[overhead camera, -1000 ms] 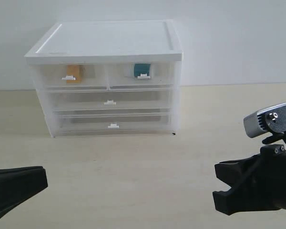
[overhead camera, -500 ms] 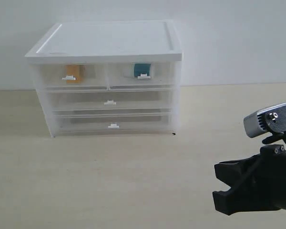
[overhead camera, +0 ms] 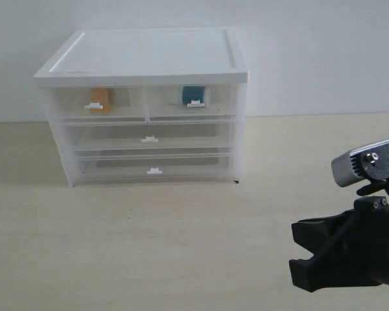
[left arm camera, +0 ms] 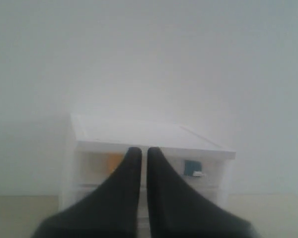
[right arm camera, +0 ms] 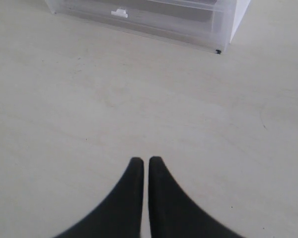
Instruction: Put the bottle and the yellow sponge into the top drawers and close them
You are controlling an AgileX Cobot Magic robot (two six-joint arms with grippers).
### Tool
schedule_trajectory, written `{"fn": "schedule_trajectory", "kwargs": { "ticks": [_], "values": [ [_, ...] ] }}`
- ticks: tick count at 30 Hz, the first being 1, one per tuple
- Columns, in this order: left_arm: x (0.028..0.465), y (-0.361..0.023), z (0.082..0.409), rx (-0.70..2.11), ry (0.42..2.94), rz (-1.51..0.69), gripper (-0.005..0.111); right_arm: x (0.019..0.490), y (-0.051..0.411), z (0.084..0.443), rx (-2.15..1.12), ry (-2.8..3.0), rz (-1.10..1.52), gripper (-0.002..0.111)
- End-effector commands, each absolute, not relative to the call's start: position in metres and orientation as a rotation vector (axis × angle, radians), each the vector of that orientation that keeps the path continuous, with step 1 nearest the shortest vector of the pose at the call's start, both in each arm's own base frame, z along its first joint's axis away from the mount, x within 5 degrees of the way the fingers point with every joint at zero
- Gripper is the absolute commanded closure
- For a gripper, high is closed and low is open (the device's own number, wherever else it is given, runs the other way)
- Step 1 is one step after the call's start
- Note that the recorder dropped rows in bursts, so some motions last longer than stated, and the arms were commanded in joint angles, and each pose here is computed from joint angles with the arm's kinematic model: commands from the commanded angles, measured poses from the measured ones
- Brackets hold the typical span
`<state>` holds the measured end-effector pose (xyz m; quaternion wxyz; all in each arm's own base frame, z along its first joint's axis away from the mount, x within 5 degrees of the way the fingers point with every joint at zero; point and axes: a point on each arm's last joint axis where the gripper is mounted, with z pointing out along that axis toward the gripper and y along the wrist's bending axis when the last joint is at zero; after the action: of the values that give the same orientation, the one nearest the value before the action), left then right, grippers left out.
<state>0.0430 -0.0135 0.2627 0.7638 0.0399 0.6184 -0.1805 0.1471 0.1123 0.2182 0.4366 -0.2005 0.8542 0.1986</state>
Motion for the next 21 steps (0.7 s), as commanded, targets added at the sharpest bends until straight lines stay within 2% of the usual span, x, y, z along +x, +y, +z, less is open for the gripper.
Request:
{"fn": "schedule_trajectory", "kwargs": {
  "ticks": [1,7,11,16,21],
  "values": [
    [0.044,-0.014,0.257,0.093,1.36,-0.392,0.103,0.146,0.111,0.219,-0.495,2.118,0.495,0.108],
    [0.041,-0.022,0.258,0.168,1.342,-0.455,0.103,0.146,0.111,0.219,-0.495,2.118,0.495,0.108],
    [0.042,-0.023,0.255,0.22,1.364,-0.398,0.103,0.146,0.111,0.219,-0.495,2.118,0.495,0.108],
    [0.044,-0.02,0.249,0.162,1.432,-0.416,0.103,0.146,0.111,0.219,-0.495,2.118,0.495,0.108],
    [0.051,-0.017,0.224,0.12,1.534,-0.377,0.103,0.146,0.111,0.219,-0.495,2.118,0.495,0.108]
  ]
}}
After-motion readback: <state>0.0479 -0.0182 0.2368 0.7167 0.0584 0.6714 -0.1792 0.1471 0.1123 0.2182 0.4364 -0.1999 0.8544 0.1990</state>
